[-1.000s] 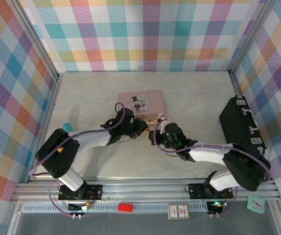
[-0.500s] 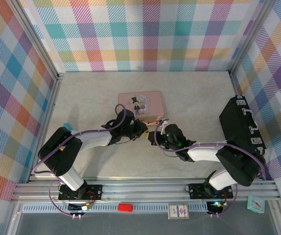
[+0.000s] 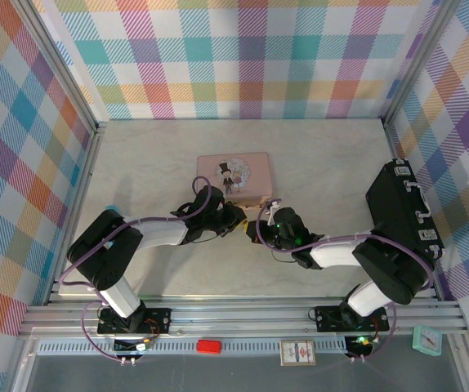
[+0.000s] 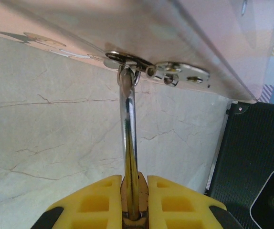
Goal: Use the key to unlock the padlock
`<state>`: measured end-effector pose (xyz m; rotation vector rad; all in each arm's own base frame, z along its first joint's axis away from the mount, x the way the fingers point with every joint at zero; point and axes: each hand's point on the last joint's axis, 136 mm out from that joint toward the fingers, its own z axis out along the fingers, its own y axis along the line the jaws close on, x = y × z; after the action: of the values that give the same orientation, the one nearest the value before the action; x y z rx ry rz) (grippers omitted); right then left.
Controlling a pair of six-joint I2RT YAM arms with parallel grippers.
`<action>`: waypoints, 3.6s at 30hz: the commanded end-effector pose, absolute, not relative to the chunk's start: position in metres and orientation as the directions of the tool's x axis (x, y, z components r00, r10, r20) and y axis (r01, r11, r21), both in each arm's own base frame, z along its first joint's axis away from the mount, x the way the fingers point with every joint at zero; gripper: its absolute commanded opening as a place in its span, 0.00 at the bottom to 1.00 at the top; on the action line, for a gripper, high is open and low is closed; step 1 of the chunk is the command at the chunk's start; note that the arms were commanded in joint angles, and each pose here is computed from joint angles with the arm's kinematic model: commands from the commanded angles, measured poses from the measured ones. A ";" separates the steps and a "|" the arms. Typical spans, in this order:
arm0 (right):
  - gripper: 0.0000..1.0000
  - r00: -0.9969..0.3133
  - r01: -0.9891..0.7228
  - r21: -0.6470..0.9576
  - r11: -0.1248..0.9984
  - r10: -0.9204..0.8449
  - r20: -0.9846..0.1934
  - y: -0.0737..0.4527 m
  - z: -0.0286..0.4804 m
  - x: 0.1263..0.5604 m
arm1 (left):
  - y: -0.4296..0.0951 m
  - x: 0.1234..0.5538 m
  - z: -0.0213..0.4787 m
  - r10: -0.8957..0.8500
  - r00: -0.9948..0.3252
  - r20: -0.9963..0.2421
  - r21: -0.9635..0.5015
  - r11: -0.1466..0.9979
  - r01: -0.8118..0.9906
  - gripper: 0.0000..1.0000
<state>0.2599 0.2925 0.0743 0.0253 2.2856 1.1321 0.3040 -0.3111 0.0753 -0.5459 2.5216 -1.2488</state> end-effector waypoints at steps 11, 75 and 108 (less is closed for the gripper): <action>0.00 -0.855 -0.178 0.743 0.645 0.271 -0.441 0.289 0.061 0.256 | -0.313 0.314 0.099 -0.465 -0.875 -0.134 -0.845 0.515 -0.145 0.22; 0.47 -0.814 -0.212 0.574 0.791 0.182 -0.551 0.282 0.091 0.314 | -0.177 0.392 0.134 -0.274 -0.834 -0.478 -0.506 0.862 0.007 0.71; 0.46 -0.817 -0.379 0.635 0.673 0.078 -0.571 0.299 0.084 0.350 | -0.200 0.381 0.069 -0.345 -0.869 -0.355 -0.575 0.813 -0.088 0.64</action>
<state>0.3442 0.2921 0.0649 -0.2312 2.4121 0.9653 0.4050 -0.1948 0.0894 -0.3175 2.4540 -0.7817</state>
